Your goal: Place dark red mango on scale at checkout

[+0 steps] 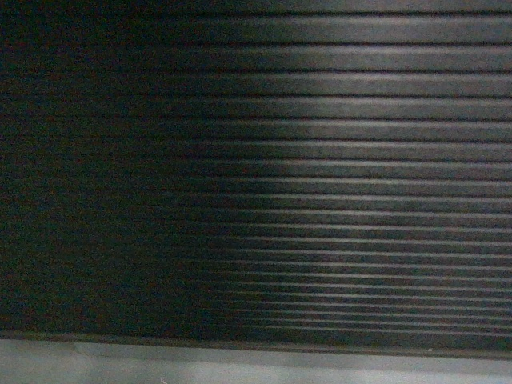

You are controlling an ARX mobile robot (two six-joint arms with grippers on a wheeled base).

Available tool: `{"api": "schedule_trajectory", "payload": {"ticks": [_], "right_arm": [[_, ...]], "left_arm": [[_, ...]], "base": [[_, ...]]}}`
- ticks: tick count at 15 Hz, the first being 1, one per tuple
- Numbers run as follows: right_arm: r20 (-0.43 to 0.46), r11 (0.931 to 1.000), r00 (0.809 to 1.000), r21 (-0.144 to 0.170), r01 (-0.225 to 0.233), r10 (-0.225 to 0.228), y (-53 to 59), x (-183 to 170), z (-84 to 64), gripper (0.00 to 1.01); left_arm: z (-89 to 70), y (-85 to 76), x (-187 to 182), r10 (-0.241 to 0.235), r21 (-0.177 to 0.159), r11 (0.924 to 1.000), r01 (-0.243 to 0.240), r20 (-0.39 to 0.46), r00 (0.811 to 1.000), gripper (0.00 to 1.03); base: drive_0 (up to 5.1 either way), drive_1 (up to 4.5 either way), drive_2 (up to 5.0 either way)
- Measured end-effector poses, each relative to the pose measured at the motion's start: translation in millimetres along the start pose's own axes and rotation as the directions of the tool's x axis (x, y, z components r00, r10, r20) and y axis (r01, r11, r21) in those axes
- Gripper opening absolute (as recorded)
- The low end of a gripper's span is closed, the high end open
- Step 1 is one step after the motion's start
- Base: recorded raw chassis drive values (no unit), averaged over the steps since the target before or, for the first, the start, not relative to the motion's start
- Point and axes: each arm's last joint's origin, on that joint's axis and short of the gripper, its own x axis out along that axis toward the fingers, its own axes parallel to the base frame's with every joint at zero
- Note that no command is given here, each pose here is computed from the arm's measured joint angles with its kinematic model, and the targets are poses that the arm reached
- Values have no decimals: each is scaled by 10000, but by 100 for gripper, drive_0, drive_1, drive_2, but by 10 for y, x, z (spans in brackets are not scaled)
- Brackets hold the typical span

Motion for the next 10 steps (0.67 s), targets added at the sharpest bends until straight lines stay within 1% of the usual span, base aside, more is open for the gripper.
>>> {"api": "schedule_trajectory", "payload": {"ticks": [10], "right_arm": [[-8,10000,10000,11,4,-4,0,0,-1,98]], "left_arm": [[-1,-1,0,-23,0,10000,23,-11,10000,98]], "base": [[-2,337,-342]]}}
